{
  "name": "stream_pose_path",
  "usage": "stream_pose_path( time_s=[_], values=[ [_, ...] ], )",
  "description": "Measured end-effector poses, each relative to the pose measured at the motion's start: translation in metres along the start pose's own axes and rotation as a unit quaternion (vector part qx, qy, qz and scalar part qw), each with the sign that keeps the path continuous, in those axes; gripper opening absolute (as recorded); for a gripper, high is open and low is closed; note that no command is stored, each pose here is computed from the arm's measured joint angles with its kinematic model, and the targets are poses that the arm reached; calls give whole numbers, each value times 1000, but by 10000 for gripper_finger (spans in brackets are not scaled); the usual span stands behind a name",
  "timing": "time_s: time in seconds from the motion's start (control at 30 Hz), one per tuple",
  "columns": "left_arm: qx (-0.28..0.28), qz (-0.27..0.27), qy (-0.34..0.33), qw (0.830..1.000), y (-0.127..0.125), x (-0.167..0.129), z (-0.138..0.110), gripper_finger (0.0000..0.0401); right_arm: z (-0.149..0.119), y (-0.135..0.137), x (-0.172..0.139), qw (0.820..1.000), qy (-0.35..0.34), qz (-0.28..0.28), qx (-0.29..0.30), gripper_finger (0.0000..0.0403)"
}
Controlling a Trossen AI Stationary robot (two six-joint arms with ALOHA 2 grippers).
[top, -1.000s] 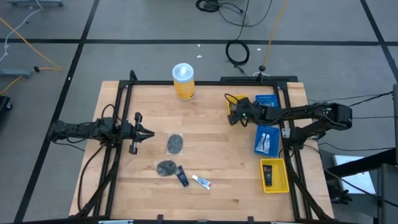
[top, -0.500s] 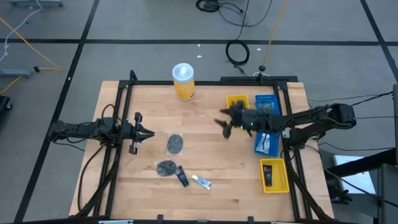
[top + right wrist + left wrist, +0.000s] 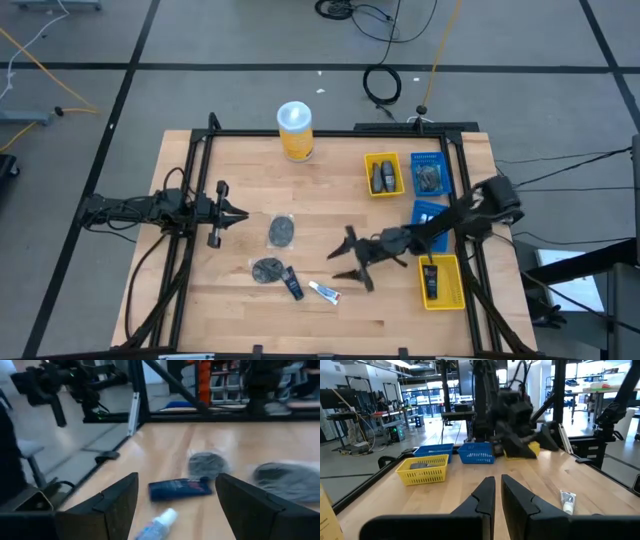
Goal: Pick & Place Travel size toiletries
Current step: Put the white toothpaste into the bottom blue basket
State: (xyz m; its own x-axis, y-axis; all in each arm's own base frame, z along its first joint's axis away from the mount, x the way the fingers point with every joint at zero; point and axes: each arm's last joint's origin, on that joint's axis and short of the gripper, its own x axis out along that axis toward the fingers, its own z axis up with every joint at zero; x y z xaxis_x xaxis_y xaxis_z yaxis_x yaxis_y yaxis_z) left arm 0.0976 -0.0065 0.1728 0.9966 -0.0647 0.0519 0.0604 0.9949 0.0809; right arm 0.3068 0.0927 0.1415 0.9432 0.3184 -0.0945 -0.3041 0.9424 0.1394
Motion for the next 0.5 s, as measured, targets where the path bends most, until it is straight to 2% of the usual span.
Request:
stream_pose_path(
  time_s=[0.1, 0.23, 0.43, 0.5],
  values=[
    [0, 0, 0, 1000, 0, 0, 0, 33, -17, 9, 17, 999, 30, 8, 12, 260],
    [0, 0, 0, 1000, 0, 0, 0, 33, -32, 21, 42, 992, 127, 13, 11, 281],
    [0, 0, 0, 1000, 0, 0, 0, 33, -30, 34, 60, 973, 230, 13, -17, 322],
    [0, 0, 0, 1000, 0, 0, 0, 33, -31, 38, 61, 968, 249, -9, -15, 327]
  ],
)
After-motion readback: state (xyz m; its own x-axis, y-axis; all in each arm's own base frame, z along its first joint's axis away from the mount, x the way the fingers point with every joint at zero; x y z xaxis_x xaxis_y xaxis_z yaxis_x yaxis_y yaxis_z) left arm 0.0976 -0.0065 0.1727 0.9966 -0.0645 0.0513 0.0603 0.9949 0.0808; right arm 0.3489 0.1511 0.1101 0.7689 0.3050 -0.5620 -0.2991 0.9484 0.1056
